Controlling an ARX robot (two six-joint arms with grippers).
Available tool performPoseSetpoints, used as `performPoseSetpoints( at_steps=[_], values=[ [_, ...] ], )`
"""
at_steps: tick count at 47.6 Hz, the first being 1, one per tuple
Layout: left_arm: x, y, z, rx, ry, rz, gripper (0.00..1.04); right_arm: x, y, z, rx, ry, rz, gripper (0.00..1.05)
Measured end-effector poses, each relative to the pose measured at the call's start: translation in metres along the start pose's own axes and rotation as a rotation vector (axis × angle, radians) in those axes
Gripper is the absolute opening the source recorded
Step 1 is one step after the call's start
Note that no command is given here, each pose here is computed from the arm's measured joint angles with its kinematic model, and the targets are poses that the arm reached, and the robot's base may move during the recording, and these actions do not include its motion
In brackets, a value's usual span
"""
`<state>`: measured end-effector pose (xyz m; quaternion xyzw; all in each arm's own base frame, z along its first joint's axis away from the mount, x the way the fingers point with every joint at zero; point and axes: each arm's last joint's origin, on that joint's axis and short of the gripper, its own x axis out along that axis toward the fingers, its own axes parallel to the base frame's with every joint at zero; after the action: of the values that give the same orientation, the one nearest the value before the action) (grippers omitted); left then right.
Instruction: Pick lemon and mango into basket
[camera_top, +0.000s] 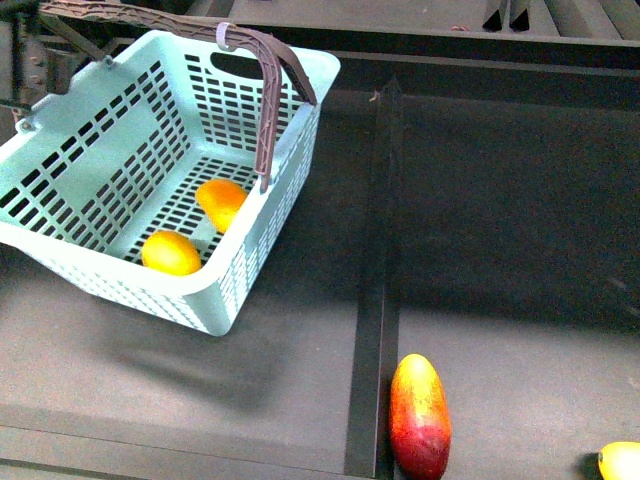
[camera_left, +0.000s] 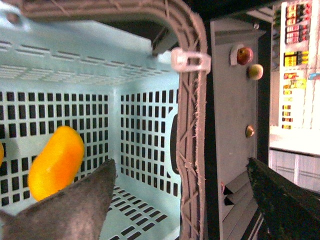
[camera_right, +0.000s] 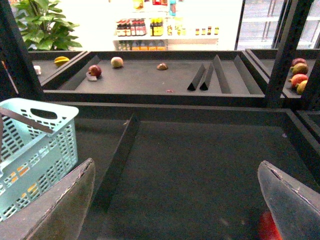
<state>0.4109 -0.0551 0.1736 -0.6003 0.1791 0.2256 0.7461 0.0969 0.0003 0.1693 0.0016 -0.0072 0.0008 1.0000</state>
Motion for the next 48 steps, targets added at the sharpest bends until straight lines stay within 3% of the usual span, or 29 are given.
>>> performPoseSetpoints(
  at_steps=[5, 21, 22, 24, 26, 30, 37, 46, 48],
  values=[
    [-0.024, 0.003, 0.013, 0.017, -0.046, 0.028, 0.99, 0.000, 0.000, 0.000, 0.000, 0.000, 0.000, 0.96],
    [-0.048, -0.002, 0.019, 0.050, -0.073, 0.026, 0.98, 0.000, 0.000, 0.000, 0.000, 0.000, 0.000, 0.96],
    [-0.047, 0.000, 0.019, 0.080, -0.051, -0.006, 0.96, 0.000, 0.000, 0.000, 0.000, 0.000, 0.000, 0.96],
    [-0.047, 0.009, 0.019, 0.265, 0.004, -0.222, 0.85, 0.000, 0.000, 0.000, 0.000, 0.000, 0.000, 0.96],
    [-0.054, 0.028, 0.021, 0.528, -0.050, -0.375, 0.75, 0.000, 0.000, 0.000, 0.000, 0.000, 0.000, 0.96],
    [-0.078, 0.047, 0.027, 0.908, -0.215, -0.496, 0.59, 0.000, 0.000, 0.000, 0.000, 0.000, 0.000, 0.96],
    [-0.109, 0.060, 0.038, 1.175, -0.365, -0.529, 0.36, 0.000, 0.000, 0.000, 0.000, 0.000, 0.000, 0.96],
    [-0.133, 0.096, 0.041, 1.286, -0.360, -0.491, 0.03, 0.000, 0.000, 0.000, 0.000, 0.000, 0.000, 0.96],
    [-0.140, 0.101, 0.043, 1.292, -0.366, -0.491, 0.04, 0.000, 0.000, 0.000, 0.000, 0.000, 0.000, 0.96]
  ],
)
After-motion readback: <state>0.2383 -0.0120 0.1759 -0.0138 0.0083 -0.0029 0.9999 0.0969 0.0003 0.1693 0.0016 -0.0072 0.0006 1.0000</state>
